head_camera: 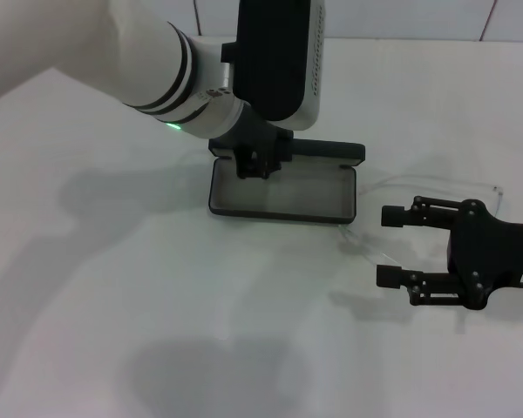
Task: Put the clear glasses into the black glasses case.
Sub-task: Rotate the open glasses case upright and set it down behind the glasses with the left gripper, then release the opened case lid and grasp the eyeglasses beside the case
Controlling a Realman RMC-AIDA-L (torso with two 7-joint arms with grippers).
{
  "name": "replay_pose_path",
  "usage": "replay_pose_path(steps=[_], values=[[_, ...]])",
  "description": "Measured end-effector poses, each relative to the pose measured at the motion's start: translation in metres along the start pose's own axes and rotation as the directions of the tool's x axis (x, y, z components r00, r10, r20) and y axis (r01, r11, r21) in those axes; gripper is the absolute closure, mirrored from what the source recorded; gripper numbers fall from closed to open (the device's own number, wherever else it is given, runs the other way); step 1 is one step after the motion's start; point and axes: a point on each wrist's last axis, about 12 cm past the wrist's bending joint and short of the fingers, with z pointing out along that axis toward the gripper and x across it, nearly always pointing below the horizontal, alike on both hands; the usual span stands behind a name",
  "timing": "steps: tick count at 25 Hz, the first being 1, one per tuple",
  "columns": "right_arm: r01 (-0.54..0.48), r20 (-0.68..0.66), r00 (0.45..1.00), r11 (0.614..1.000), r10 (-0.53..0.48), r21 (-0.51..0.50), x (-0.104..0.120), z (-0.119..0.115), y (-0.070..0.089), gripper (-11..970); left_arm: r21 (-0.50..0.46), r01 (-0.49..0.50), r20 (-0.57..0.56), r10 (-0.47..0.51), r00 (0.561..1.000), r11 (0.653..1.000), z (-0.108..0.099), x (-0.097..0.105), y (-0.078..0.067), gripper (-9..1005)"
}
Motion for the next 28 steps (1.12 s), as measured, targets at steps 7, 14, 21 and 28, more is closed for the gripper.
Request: replay_pose_path(steps=[7,14,21,28], values=[[0.003,0.001,1.0,1.0,-0.003,0.006,0.0,-0.001,0.0,209,0.004,0.019,0.059,-0.019,0.998,1.0,-0.001,-0.001,0.002,759],[0.013,0.003,1.0,1.0,-0.013,0.007,0.0,-0.001,-0.001,209,-0.023,0.038,0.055,-0.037,0.998,0.999,0.003,0.004,0.002,747],[0.017,0.003,1.0,1.0,-0.017,0.006,0.0,-0.001,-0.002,209,-0.037,0.044,0.062,-0.042,0.997,0.998,0.0,0.004,0.003,731],[0.016,0.011,1.0,1.0,-0.016,0.013,0.0,-0.002,-0.001,210,-0.109,0.113,0.253,-0.082,0.964,0.988,-0.034,-0.009,0.001,724]])
